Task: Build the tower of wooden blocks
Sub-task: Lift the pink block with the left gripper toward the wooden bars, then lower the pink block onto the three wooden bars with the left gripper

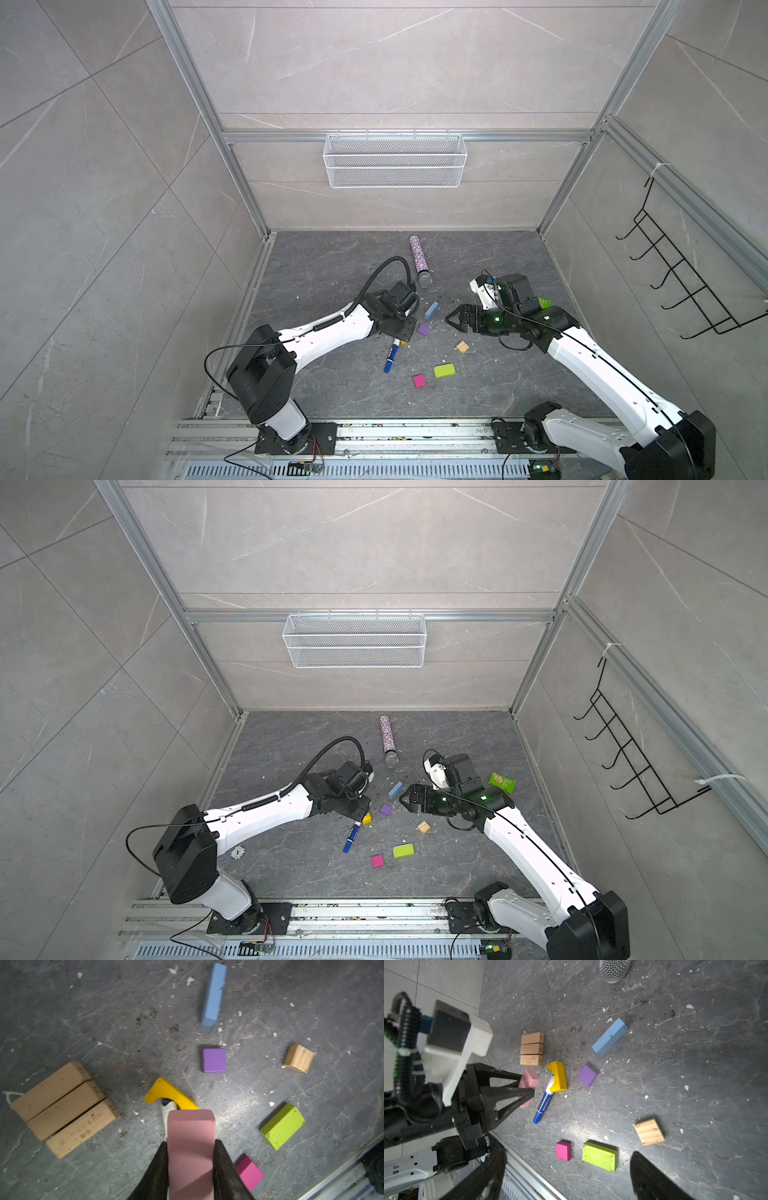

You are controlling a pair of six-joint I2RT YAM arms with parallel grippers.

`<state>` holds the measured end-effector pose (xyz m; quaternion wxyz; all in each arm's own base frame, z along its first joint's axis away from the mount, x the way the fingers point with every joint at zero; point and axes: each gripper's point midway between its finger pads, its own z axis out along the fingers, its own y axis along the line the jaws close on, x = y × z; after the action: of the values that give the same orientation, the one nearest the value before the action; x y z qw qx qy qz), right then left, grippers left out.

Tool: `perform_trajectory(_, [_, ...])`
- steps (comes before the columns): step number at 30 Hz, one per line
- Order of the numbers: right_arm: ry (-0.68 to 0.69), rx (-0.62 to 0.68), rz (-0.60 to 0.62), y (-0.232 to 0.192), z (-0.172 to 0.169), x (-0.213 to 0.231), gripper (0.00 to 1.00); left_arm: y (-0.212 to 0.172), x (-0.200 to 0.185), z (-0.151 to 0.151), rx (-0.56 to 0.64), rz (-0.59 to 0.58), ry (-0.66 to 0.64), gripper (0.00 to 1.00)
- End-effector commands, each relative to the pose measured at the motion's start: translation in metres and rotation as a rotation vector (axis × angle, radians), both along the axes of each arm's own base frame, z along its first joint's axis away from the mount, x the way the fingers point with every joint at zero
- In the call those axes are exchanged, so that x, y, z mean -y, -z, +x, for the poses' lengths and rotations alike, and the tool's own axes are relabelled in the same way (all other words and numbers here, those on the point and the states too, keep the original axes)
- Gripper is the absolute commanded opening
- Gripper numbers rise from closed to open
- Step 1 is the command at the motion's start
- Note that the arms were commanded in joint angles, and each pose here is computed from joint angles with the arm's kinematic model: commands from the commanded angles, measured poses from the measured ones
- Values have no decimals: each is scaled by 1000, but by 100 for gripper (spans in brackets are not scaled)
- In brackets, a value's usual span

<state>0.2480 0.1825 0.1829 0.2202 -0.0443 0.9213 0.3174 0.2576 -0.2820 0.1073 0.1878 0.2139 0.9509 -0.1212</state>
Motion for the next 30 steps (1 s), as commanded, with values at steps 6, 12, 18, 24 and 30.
perform_trajectory(6, [-26, 40, -15, -6, 3, -3, 93, -15, -48, 30, -51, -22, -269, 0])
perform_trajectory(12, [-33, 56, -7, -8, 3, -8, 94, -3, -75, 47, -101, -22, -407, 0])
perform_trajectory(18, [-49, 53, -25, -5, 2, -13, 94, 9, -89, 58, -98, 21, -478, 0])
perform_trajectory(24, [-56, 55, -33, -5, 1, -15, 94, 19, -92, 67, -96, 25, -502, 0])
perform_trajectory(30, [-57, 46, -45, -1, -2, -14, 94, 27, -103, 75, -99, 28, -541, 0])
